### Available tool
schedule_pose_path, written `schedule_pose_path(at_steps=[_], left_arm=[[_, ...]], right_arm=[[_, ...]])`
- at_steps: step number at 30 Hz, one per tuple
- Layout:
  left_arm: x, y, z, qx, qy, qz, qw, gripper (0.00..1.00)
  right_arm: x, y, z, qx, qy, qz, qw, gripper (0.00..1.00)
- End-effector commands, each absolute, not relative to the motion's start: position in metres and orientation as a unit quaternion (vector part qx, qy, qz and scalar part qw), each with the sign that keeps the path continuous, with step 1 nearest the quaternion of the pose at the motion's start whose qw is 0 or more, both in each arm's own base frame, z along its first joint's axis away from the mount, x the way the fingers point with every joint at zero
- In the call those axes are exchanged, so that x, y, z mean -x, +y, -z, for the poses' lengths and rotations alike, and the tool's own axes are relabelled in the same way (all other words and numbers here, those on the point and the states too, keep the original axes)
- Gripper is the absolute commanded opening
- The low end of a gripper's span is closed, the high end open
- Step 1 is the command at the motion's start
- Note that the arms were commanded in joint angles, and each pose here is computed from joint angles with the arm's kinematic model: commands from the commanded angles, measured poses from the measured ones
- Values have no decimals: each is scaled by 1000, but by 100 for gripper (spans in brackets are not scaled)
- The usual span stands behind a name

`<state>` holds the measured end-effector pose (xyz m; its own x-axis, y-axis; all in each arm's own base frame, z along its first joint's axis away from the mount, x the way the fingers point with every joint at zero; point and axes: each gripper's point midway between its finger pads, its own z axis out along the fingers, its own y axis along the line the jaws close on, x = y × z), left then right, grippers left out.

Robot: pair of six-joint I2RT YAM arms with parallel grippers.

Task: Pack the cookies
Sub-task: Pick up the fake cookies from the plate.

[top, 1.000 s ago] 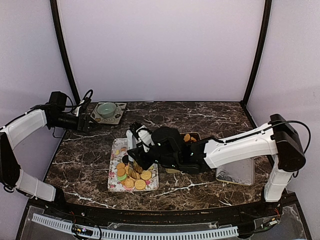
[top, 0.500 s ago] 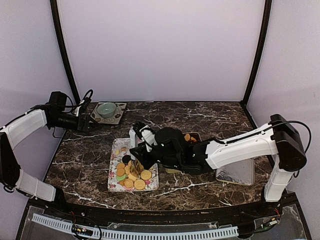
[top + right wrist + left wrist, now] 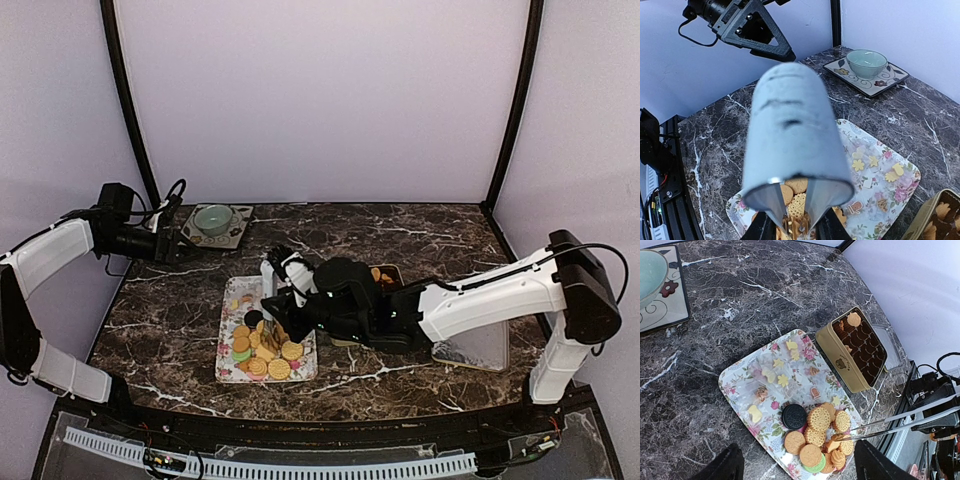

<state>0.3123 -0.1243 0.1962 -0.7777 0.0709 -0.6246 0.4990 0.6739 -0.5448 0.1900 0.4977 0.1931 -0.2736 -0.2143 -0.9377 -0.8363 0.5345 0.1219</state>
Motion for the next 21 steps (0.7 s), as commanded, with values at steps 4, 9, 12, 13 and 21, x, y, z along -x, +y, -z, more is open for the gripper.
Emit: schedule_pose_path(at_steps=[4, 9, 12, 13, 21], left_arm=[[-312, -125, -205, -166, 863, 376, 295, 79], [-311, -125, -205, -166, 863, 376, 295, 78], [-311, -125, -206, -167, 862, 376, 296, 79], [-311, -125, -206, -167, 862, 375, 297, 79], [-311, -125, -207, -166, 862, 376, 298, 79]], right_arm=[[-178, 503, -248, 353, 698, -349, 516, 0], [-180, 498, -262, 351, 692, -340, 532, 0], [-185, 493, -269, 350, 691, -323, 544, 0], [-187, 492, -271, 350, 690, -319, 547, 0], [-207, 472, -285, 343, 692, -277, 572, 0]])
